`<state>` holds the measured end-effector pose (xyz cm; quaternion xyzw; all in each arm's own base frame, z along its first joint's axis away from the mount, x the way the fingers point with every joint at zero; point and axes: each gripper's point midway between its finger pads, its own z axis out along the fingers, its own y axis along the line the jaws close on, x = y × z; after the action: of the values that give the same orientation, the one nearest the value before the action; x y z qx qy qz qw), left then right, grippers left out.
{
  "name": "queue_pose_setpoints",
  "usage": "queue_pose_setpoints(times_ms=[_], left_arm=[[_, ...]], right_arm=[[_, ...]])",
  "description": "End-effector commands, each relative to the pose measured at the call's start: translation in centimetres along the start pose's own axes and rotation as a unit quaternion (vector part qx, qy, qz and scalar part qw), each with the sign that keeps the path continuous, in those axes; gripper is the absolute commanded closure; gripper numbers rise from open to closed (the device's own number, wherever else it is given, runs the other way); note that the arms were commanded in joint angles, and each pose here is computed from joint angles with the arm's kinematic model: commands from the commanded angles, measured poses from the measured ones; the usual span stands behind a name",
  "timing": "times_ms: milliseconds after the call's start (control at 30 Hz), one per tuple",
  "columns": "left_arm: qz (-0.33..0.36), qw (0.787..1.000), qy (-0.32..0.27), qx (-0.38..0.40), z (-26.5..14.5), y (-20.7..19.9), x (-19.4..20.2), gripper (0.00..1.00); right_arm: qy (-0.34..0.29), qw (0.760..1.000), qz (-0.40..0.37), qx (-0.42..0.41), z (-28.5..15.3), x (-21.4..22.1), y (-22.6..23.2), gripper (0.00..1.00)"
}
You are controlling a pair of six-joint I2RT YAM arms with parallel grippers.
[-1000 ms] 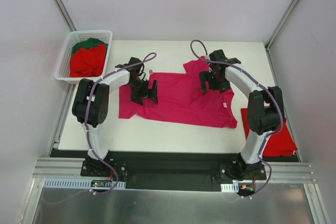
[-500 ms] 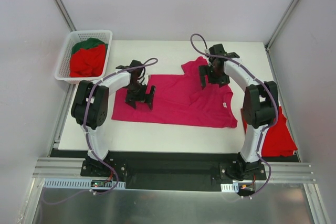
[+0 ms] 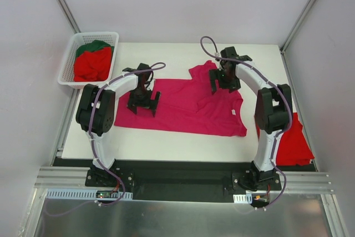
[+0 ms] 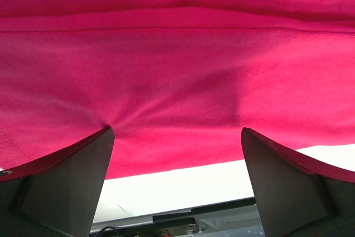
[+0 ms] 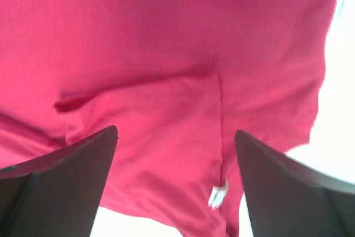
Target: Fold and stack the t-shirts
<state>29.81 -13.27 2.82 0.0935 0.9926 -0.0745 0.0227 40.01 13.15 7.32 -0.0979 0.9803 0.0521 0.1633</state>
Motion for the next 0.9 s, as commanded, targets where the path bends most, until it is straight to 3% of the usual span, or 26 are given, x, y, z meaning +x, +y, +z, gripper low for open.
queue_pose_setpoints(times_ms=[0,33,233,400,667,733,867], left_arm=[[0.005,1.000,0.007,-0.021,-0.7,0.4,0.3,0.01],[0.006,1.000,0.011,-0.023,-0.6,0.5,0.4,0.01],[0.006,1.000,0.012,-0.026,-0.7,0.6,0.5,0.01],[0.008,0.999,0.014,-0.028,-0.7,0.7,0.5,0.01],[0.010,0.999,0.018,-0.031,-0.6,0.8,0.5,0.01],[0.011,0.999,0.018,-0.031,-0.6,0.8,0.5,0.01],[0.011,0.999,0.021,-0.035,-0.5,1.0,0.6,0.01]], right_arm=[[-0.018,1.000,-0.010,-0.017,0.6,-2.0,0.3,0.14],[-0.014,1.000,-0.008,-0.013,1.1,-2.0,0.1,0.21],[-0.001,1.000,0.008,-0.013,2.3,-1.7,-1.2,0.38],[-0.001,1.000,0.024,-0.008,2.5,-1.7,-2.6,0.45],[0.001,0.999,0.036,-0.017,2.6,-1.8,-3.3,0.69],[0.002,0.999,0.039,-0.019,2.7,-1.7,-3.3,0.73],[0.004,0.999,0.042,-0.029,2.8,-1.8,-2.9,0.70]])
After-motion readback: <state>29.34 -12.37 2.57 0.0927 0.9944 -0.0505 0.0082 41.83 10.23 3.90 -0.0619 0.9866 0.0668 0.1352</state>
